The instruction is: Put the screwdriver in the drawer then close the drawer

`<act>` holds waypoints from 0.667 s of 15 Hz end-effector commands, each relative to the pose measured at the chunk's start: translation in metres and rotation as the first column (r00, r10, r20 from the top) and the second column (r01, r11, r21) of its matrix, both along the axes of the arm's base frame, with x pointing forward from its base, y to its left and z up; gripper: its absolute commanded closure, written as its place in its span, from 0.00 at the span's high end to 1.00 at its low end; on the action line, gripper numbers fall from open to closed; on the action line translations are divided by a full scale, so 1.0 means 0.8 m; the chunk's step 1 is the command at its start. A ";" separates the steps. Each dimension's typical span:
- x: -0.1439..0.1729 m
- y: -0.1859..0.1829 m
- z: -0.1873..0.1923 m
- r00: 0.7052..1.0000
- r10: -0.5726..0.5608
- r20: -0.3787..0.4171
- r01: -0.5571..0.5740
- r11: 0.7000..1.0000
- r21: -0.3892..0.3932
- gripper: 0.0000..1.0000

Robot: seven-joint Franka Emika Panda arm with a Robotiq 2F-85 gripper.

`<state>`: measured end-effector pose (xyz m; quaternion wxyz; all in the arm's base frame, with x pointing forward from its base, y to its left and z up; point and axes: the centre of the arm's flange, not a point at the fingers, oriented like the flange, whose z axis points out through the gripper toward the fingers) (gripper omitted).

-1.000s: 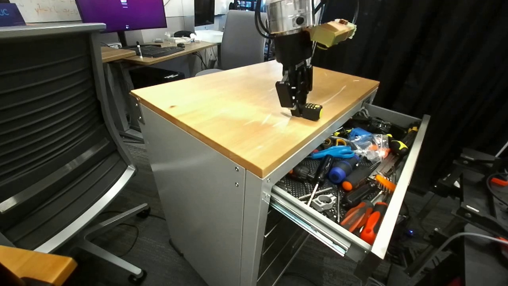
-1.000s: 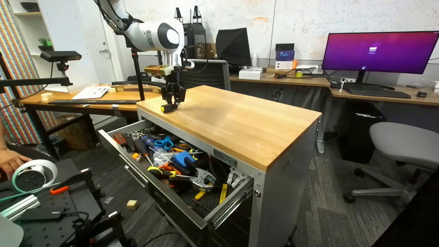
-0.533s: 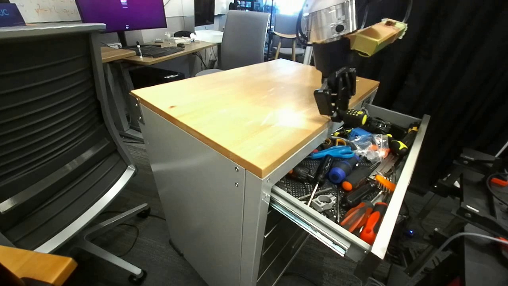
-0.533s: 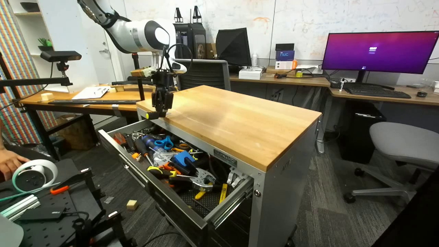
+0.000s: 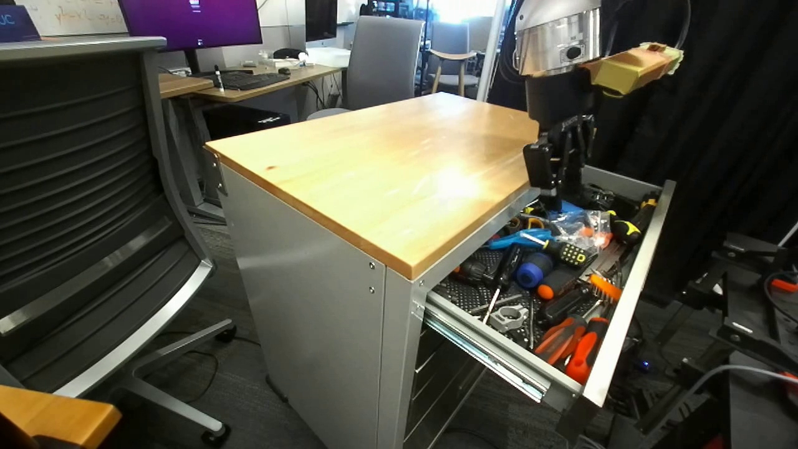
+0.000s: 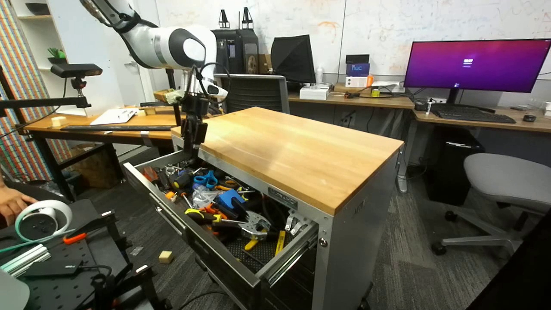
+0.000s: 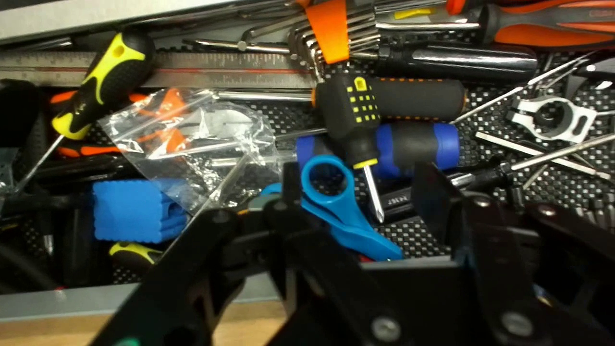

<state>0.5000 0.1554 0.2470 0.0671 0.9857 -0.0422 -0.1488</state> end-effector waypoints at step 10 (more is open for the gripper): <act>-0.097 -0.078 -0.048 0.971 -0.115 -0.208 0.172 0.944 0.282 0.99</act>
